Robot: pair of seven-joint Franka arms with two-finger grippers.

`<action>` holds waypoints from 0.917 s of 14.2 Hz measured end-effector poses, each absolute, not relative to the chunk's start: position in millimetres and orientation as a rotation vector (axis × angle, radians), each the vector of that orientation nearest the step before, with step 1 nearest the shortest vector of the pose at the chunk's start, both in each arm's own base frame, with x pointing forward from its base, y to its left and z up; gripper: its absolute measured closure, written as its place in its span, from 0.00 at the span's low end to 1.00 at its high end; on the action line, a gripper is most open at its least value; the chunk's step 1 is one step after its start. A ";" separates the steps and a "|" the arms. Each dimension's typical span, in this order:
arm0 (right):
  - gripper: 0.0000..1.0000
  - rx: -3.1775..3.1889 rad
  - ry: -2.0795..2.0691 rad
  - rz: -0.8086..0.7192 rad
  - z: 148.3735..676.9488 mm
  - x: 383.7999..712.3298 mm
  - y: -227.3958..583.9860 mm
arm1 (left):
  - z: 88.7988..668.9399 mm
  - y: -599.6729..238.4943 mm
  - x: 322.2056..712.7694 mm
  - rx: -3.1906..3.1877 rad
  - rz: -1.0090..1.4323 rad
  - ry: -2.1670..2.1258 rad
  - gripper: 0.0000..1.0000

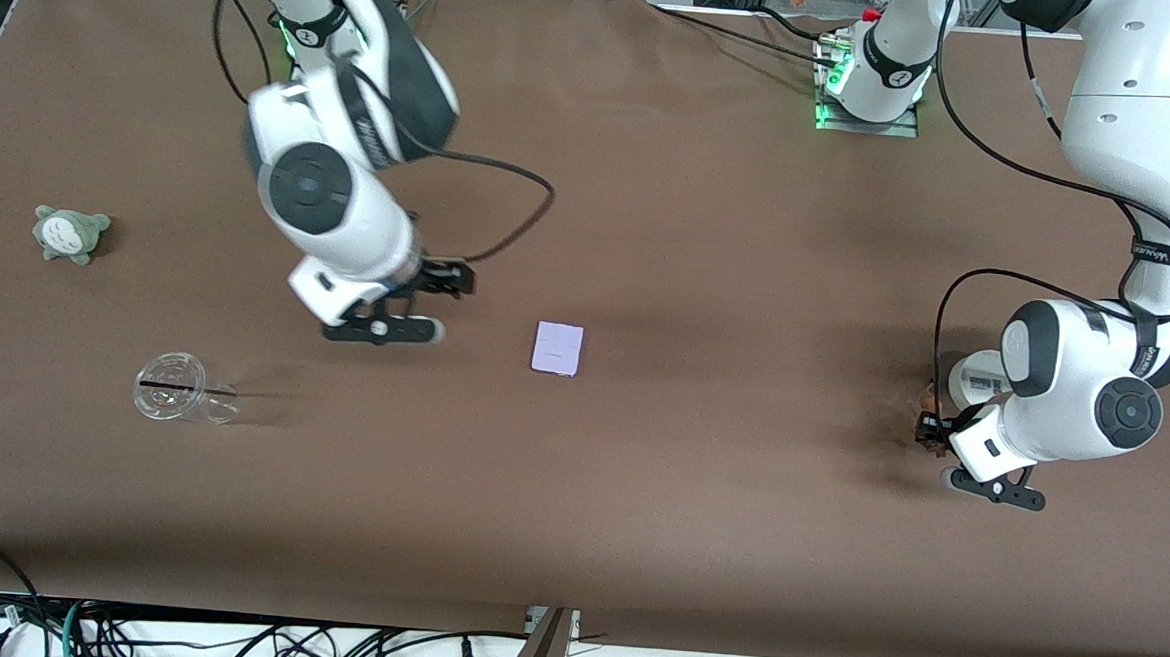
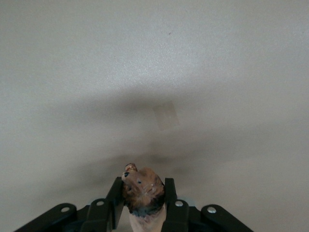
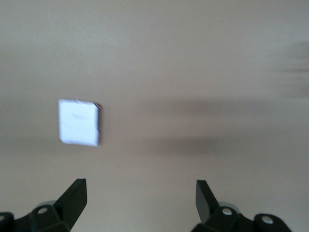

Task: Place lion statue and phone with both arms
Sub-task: 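Carry the lion toward the white lamp while the right gripper reaches the phone, then set the lion down and open the left gripper while the right gripper grasps the phone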

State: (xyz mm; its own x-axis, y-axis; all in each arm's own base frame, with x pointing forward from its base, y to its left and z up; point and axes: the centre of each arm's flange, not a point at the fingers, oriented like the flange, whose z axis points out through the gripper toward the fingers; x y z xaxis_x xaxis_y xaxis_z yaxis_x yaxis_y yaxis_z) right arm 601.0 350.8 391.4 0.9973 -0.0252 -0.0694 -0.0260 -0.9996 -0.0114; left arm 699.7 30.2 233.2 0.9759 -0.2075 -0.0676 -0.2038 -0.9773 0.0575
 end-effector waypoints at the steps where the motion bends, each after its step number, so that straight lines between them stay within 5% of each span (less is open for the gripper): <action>1: 0.00 -3.115 0.085 0.057 371.8 600.8 370.2 | 233.5 29.0 699.9 3.071 -0.112 -0.322 0.63; 3: 0.00 -3.080 0.145 -0.045 330.9 599.6 403.9 | 233.4 27.8 699.7 3.069 -0.114 -0.325 0.58; 9: 0.00 -3.055 0.173 -0.177 209.5 583.8 452.3 | 249.2 24.3 698.4 3.040 -0.154 -0.304 0.03; 13: 0.00 -3.058 0.160 -0.181 196.6 581.0 456.6 | 332.9 19.0 690.9 3.014 -0.173 -0.306 0.00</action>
State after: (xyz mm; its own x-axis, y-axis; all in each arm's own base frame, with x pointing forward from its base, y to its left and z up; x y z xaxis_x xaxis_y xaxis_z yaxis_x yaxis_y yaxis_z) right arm 581.0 456.6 196.6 0.9876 -0.1085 0.1135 -0.0998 -0.9918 -0.0799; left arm 690.9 19.0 332.9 0.9733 -0.2058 -0.1018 -0.1937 -0.9740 0.1173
